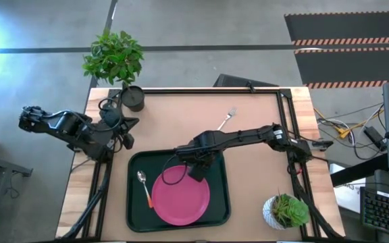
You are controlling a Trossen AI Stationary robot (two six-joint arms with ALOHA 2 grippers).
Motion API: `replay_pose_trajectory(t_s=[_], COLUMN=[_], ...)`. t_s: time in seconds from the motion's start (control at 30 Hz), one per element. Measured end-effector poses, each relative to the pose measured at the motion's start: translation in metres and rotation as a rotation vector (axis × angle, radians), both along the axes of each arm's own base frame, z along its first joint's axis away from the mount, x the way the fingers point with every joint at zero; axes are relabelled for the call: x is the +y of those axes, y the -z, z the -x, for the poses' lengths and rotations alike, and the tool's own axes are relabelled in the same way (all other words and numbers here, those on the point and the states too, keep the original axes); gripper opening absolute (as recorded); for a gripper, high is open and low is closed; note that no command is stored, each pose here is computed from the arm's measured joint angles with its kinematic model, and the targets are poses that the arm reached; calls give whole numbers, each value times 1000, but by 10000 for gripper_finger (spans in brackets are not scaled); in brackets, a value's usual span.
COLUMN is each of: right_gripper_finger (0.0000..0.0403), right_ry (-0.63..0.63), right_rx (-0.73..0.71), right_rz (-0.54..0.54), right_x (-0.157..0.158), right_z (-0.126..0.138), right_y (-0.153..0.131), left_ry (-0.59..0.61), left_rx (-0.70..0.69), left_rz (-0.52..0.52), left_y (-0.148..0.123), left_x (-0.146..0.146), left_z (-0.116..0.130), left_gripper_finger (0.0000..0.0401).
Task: Pick and place plate/cup/fork/spoon on tray
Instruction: Put the blue cup into the black tray
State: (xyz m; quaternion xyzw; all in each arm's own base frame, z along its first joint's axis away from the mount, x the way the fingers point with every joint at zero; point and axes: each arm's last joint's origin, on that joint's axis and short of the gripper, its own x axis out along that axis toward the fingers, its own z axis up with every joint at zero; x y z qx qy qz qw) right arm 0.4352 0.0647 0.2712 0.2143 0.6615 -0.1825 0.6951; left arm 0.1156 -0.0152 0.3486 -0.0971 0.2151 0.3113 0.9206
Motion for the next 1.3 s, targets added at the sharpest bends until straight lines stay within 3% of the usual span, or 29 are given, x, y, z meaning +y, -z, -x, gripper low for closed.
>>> replay_pose_trajectory(t_s=[0.5, 0.73, 1.1, 1.3], right_gripper_finger=[9, 9, 9, 39], right_ry=[26, 30, 27, 24], right_rx=[-91, -20, -31, -29], right_rz=[-34, -10, -9, 0], right_x=[2, 1, 1, 0], right_z=[-3, 4, 2, 3], right_y=[-21, -19, -18, -18], left_ry=[0, 0, 9, 18], left_rx=[0, 0, 2, 7], left_rz=[0, 0, 7, 9], left_y=[0, 0, 0, 0], left_x=[0, 0, 0, 0], left_z=[0, 0, 0, 0], left_gripper_finger=[0, 0, 0, 0])
